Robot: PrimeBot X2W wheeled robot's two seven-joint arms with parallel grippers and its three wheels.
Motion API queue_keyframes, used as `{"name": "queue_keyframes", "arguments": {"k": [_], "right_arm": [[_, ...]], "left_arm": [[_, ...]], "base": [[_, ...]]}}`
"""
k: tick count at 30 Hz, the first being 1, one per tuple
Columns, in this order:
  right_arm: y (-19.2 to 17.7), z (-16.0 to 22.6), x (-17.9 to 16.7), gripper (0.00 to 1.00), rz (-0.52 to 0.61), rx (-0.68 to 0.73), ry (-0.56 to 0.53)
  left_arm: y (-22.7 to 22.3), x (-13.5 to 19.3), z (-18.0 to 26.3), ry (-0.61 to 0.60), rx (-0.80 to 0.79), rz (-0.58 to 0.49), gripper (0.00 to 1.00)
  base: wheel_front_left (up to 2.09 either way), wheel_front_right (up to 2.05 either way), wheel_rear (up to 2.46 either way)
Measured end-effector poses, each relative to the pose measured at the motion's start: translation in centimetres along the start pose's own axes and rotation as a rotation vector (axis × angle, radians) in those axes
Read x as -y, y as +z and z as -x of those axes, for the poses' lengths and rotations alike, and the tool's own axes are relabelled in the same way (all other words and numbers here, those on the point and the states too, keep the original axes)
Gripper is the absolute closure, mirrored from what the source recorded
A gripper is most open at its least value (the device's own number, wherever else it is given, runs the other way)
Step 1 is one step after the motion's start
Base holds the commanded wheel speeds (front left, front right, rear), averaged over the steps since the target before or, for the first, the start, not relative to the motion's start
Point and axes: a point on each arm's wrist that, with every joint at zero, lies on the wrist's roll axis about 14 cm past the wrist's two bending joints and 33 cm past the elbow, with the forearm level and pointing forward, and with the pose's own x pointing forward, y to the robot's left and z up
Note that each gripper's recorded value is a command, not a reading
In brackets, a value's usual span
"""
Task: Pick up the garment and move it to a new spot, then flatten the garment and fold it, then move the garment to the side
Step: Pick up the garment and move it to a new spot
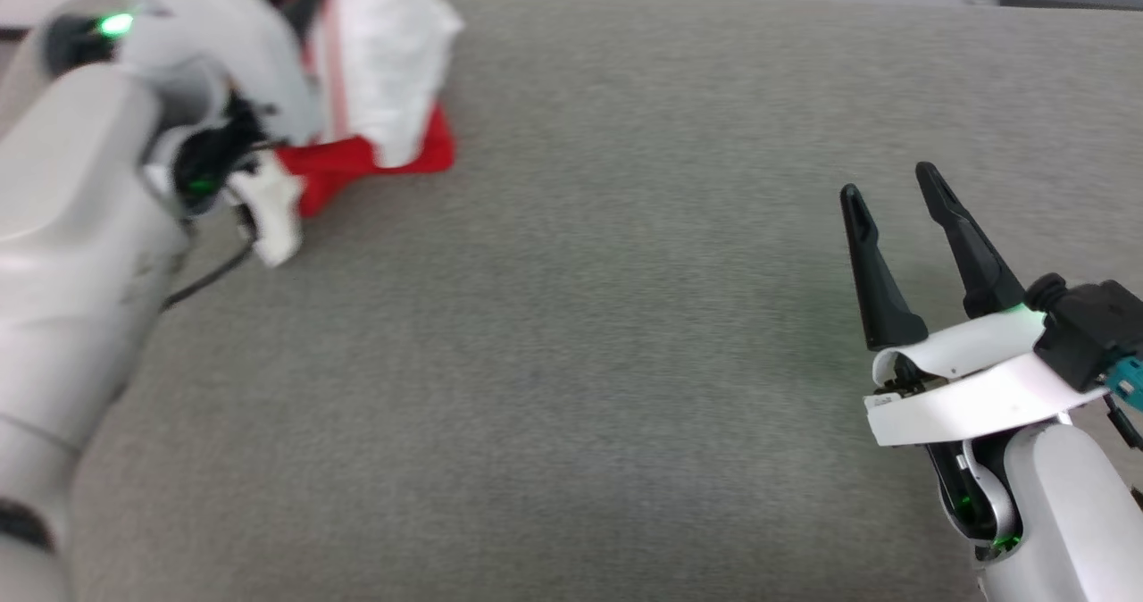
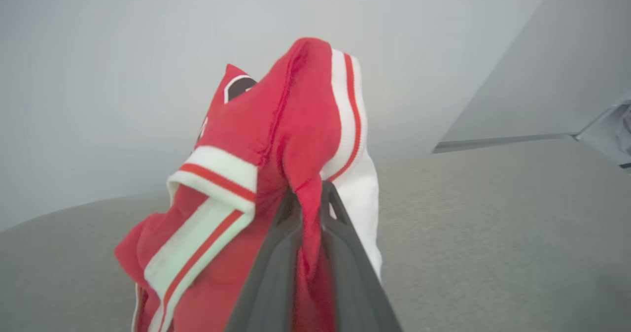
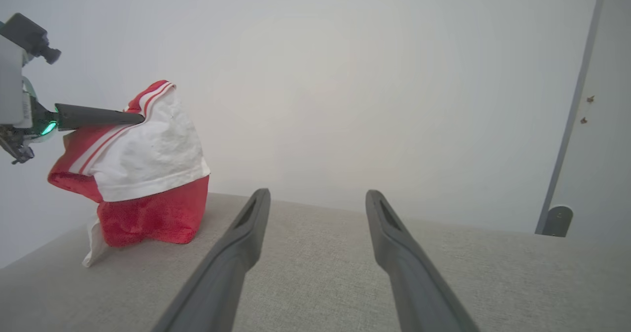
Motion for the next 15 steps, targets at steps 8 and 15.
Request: {"name": "queue_keyframes", "arguments": {"k": [8,15], "right_arm": [[2.5,3.1,4.1,0.00,0.012,0.058,-0.168],[5.4,6.5,8.3,0.00,0.051,0.124,-0.332]], "left_arm": [[1.0,14.2,-4.2,-0.315,-0.009,-0.068,1.00],[-2.7,26.6,-3.7,-0.633,-0.162,-0.123,1.00]], "base": [[0.00,0.00,0.00],[0.00,0.00,0.00]]}}
